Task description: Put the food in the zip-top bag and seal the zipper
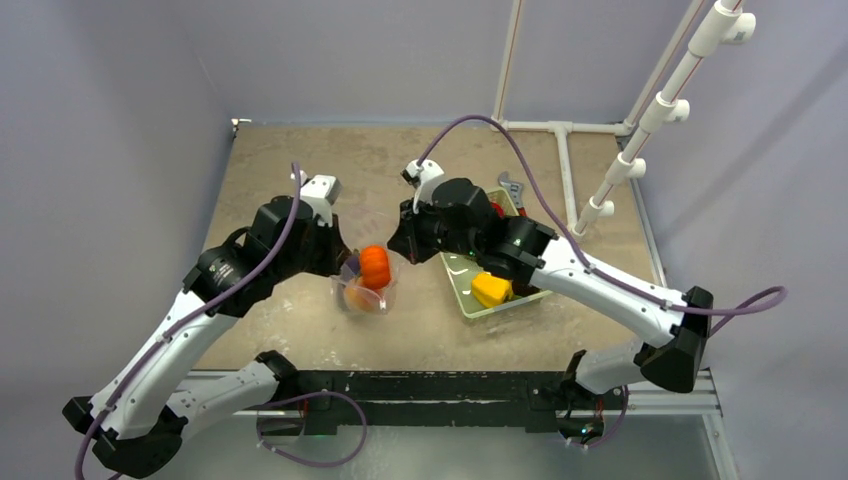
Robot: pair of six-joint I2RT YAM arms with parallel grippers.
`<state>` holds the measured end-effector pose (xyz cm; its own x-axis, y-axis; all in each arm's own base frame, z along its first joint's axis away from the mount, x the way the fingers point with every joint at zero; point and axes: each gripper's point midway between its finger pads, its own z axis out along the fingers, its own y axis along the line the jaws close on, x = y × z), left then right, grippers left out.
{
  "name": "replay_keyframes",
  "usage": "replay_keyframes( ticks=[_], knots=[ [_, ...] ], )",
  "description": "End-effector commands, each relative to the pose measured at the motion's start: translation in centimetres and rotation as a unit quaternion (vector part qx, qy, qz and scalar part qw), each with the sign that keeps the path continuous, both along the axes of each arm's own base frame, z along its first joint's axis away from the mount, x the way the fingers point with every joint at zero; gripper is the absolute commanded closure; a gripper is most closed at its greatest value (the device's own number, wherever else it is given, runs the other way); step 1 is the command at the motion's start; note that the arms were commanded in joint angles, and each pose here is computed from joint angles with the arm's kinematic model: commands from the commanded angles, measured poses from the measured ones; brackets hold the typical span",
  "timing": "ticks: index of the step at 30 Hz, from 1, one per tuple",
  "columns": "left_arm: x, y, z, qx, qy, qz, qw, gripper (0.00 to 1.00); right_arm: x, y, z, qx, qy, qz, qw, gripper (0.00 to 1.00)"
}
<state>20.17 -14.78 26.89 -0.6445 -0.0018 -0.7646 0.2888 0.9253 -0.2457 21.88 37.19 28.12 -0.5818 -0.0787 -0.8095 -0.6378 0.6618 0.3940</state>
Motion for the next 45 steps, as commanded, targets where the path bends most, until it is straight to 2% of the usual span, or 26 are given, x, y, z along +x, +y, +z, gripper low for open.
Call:
replay_keyframes(
  ticks=[1,3,6,10,14,19,29,33,39,42,45],
  knots=[
    [-2.4,-2.3,1.5,-0.061,0.041,-0.055,0.996,1.0,-2.4,-1.6,5.7,0.013,-0.038,0.056,0.998,1.0],
    [-2.6,-2.9,1.4,-0.079,0.05,-0.058,0.994,1.0,-2.3,-1.9,5.5,0.008,-0.033,0.047,0.998,1.0],
    [-2.4,-4.0,0.1,-0.107,0.066,-0.057,0.99,1.0,-1.6,-1.2,2.6,-0.008,-0.005,0.029,1.0,1.0],
    [-2.0,-3.8,-3.1,-0.095,0.09,-0.029,0.991,1.0,-1.1,-0.4,-3.3,-0.045,0.038,0.016,0.998,1.0],
    [-1.8,-3.8,-5.3,-0.092,0.104,-0.015,0.99,1.0,-0.9,-0.7,-6.1,-0.067,0.054,0.0,0.996,1.0],
    [-1.4,-3.7,-4.5,-0.091,0.088,-0.012,0.992,1.0,0.0,-1.2,-3.9,-0.055,0.034,-0.027,0.998,1.0],
    [2.1,0.2,3.6,-0.033,-0.039,0.058,0.997,1.0,2.9,-1.6,4.2,0.01,-0.027,-0.104,0.994,1.0],
    [2.7,1.0,3.1,-0.005,-0.043,0.073,0.996,1.0,3.7,-1.7,1.6,-0.007,-0.013,-0.116,0.993,1.0],
    [2.4,0.2,-3.0,0.007,0.008,0.07,0.997,1.0,3.5,-0.3,-4.8,-0.037,0.033,-0.093,0.994,1.0],
    [2.0,-0.1,-3.9,-0.002,0.019,0.065,0.998,1.0,3.2,0.2,-4.9,-0.027,0.038,-0.083,0.995,1.0],
    [2.1,0.3,-2.2,-0.006,0.002,0.071,0.997,1.0,3.3,0.3,-3.4,-0.012,0.03,-0.082,0.996,1.0]
  ],
)
